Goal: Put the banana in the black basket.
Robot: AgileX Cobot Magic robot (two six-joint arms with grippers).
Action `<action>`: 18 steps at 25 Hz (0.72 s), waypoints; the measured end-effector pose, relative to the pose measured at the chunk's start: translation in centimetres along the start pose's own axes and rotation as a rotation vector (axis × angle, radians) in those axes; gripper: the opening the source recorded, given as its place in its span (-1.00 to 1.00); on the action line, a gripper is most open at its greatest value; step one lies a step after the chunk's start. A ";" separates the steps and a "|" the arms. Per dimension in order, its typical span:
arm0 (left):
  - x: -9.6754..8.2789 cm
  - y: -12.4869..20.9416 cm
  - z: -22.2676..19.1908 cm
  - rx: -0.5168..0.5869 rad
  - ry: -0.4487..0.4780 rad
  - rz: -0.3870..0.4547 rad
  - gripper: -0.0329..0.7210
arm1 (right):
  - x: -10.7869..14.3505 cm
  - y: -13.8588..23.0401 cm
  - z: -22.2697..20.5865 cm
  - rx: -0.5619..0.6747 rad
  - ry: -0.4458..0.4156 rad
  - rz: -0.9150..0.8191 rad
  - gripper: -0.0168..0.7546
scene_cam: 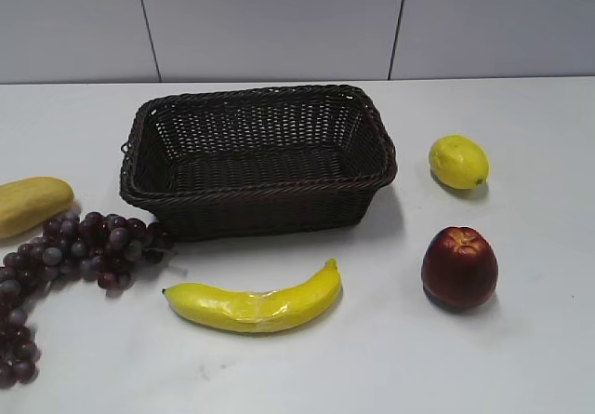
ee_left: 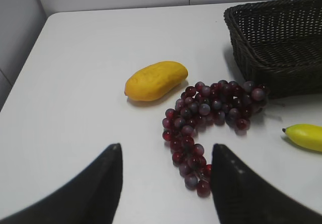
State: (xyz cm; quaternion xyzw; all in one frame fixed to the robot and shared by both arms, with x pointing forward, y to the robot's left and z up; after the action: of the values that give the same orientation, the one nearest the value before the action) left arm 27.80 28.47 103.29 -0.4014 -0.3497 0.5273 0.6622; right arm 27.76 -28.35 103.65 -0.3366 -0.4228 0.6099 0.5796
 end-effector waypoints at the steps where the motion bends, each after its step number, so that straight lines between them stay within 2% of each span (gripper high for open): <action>1: 0.0 0.0 0.0 0.000 0.000 0.000 0.53 | 0.0 0.0 0.0 0.001 0.000 0.000 0.58; 18: 0.0 0.0 0.0 0.000 0.000 0.000 0.53 | 0.0 0.0 0.0 0.001 0.000 0.000 0.58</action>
State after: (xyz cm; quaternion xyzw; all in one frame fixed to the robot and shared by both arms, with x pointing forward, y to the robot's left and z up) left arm 27.80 28.47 103.29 -0.4014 -0.3497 0.5273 0.6622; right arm 27.75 -28.35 103.64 -0.3363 -0.4226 0.6101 0.5798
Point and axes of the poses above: a point on each arm's last joint axis where the gripper is mounted, z pointing back along that axis away from the gripper, x along the wrist's bending axis when the last joint is at zero, y = z × x, the point moved 5 cm from there along -z, pointing out along that axis toward the gripper, and after that the axes turned 5 degrees about -z, right-handed, at the moved point
